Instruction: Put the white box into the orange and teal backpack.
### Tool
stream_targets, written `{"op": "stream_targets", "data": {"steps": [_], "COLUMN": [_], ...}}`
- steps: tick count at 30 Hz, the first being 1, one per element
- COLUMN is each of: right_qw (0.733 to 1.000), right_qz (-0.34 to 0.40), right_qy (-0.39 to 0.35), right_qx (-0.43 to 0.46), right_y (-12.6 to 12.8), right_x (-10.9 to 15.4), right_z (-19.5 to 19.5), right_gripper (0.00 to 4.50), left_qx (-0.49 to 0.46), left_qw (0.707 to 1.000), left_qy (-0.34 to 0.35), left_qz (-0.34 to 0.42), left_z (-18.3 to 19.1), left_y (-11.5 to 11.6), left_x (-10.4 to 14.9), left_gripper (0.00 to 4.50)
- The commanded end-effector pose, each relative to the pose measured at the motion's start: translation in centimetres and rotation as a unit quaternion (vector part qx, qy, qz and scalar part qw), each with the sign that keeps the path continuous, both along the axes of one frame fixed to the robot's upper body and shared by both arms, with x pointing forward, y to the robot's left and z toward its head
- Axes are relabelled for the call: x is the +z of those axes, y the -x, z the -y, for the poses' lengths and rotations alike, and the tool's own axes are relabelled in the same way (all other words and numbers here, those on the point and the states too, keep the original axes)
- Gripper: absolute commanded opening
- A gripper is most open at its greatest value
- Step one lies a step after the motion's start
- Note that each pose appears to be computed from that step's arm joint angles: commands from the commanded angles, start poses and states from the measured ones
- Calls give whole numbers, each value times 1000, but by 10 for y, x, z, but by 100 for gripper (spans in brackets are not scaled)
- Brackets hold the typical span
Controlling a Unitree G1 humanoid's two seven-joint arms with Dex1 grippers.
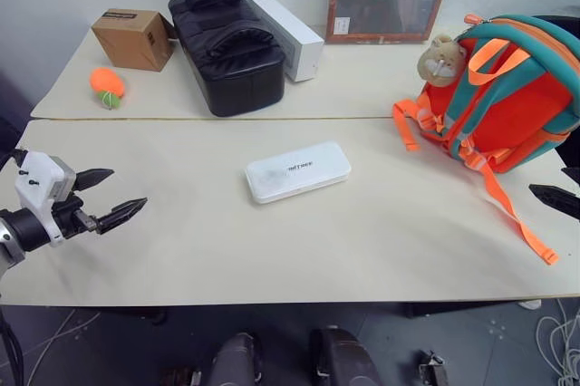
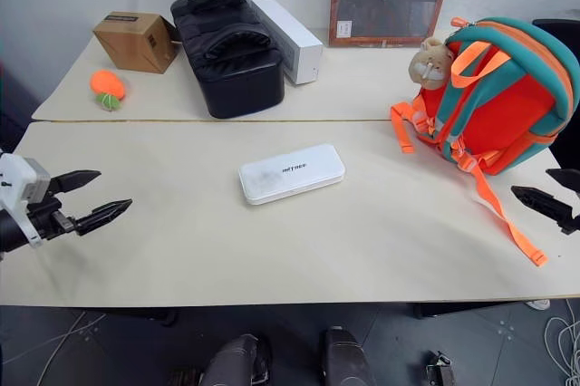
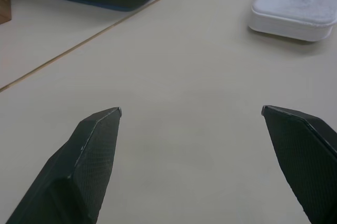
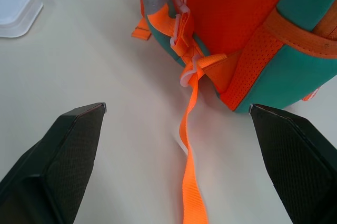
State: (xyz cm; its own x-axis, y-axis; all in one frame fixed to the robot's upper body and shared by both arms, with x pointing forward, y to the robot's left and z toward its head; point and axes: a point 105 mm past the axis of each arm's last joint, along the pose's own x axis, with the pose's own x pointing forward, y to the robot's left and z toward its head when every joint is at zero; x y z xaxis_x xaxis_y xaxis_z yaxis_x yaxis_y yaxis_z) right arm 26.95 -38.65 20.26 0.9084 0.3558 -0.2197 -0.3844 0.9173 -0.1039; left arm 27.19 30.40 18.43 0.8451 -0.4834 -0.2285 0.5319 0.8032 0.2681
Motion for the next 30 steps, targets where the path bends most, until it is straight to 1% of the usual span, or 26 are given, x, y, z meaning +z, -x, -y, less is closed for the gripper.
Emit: {"op": "stream_targets", "data": {"steps": [1, 8, 12, 15, 17, 18, 21, 22, 23, 26, 30], "right_qw": [1000, 1000, 999, 998, 997, 996, 990, 988, 986, 980, 974], "right_qz": [25, 22, 24, 37, 39, 37, 25, 22, 21, 19, 25], "right_qy": [9, 17, 24, 28, 23, 20, 23, 25, 25, 31, 47], "right_qx": [1, -5, -3, 30, 60, 75, 134, 152, 164, 194, 218], "right_y": [-1, -2, -4, -15, -24, -28, -45, -51, -57, -75, -99], "right_x": [11, 6, 7, 9, 8, 6, -8, -12, -15, -23, -27], "right_z": [-1, 0, -3, -27, -51, -63, -109, -123, -135, -165, -195], "right_gripper": [445, 445, 445, 445, 445, 428, 354, 316, 289, 185, 48], "left_qx": [-5, -5, -7, -30, -55, -65, -95, -98, -102, -107, -88], "left_qw": [1000, 1000, 1000, 999, 998, 998, 995, 995, 994, 993, 995], "left_qy": [10, -12, -5, 6, 10, 11, 13, 9, 6, -3, -17], "left_qz": [14, -3, -7, -14, -17, -18, -25, -28, -31, -39, -44], "left_z": [5, 6, 9, 24, 40, 47, 74, 80, 85, 96, 102], "left_y": [0, 0, -1, -5, -7, -9, -21, -25, -29, -41, -59], "left_x": [9, 2, 3, 3, 1, 0, -11, -15, -20, -31, -42], "left_gripper": [450, 450, 450, 450, 450, 450, 392, 359, 335, 238, 110]}}
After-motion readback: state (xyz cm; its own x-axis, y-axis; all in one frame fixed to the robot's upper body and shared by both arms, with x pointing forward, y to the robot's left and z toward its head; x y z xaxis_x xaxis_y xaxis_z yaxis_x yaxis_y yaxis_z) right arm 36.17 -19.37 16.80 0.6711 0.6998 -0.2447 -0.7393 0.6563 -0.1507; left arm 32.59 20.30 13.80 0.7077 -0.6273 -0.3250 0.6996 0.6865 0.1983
